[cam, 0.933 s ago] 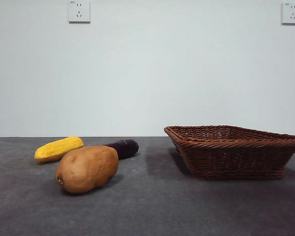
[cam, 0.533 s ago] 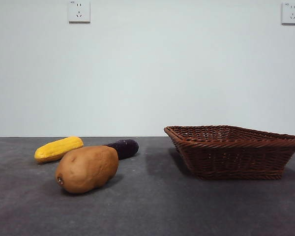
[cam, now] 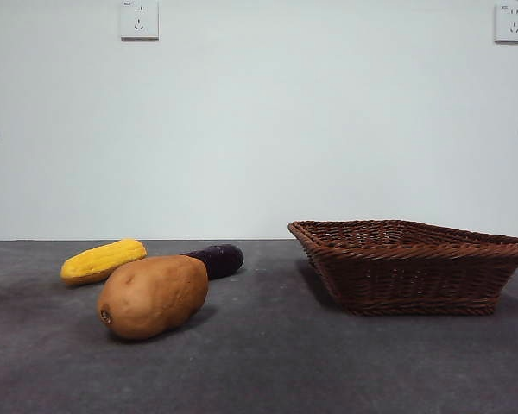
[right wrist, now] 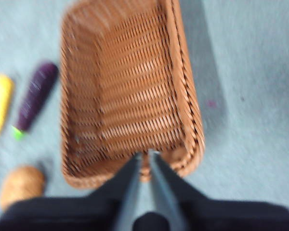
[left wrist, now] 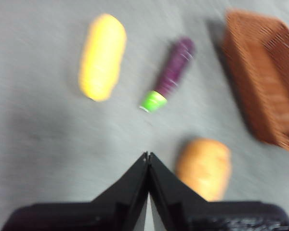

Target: Help me put the vegetables on the table into the basket

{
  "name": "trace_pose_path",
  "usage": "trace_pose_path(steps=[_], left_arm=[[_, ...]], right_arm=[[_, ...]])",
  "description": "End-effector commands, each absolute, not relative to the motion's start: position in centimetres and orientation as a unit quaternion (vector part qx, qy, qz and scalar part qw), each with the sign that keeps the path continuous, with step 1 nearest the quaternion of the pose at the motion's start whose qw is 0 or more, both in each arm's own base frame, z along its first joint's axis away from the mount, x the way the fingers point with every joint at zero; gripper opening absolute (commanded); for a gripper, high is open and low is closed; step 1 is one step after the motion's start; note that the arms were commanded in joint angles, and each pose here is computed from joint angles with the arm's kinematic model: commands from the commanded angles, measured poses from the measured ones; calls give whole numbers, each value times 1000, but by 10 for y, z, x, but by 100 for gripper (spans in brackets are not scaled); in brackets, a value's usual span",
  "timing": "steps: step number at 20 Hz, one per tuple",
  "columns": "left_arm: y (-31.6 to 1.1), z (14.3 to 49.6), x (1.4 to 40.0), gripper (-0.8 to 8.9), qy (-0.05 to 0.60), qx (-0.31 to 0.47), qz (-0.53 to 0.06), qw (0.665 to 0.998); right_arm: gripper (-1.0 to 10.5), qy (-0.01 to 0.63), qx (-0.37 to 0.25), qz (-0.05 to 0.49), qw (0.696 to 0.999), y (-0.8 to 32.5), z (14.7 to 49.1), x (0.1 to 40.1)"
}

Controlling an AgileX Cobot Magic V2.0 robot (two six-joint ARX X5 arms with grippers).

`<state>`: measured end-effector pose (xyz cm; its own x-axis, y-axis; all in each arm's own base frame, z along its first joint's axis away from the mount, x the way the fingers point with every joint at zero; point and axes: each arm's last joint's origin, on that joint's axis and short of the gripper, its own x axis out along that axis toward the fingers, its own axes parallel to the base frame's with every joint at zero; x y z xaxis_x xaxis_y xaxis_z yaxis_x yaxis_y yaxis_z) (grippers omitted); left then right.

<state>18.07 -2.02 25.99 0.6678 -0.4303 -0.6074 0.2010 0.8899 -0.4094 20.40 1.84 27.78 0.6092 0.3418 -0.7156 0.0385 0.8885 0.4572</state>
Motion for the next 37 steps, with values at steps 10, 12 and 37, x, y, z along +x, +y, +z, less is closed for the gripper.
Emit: trace_pose_path(steps=[10, 12, 37], left_arm=[[-28, 261, 200, -4, 428, -177, -307, 831], [-28, 263, 201, -4, 420, -175, -309, 835], [-26, 253, 217, -3, 489, -144, -251, 823]], right_arm=[[389, 544, 135, 113, 820, 23, 279, 306], [487, 570, 133, 105, 804, 24, 272, 329], [-16, 647, 83, 137, 745, 29, 230, 397]])
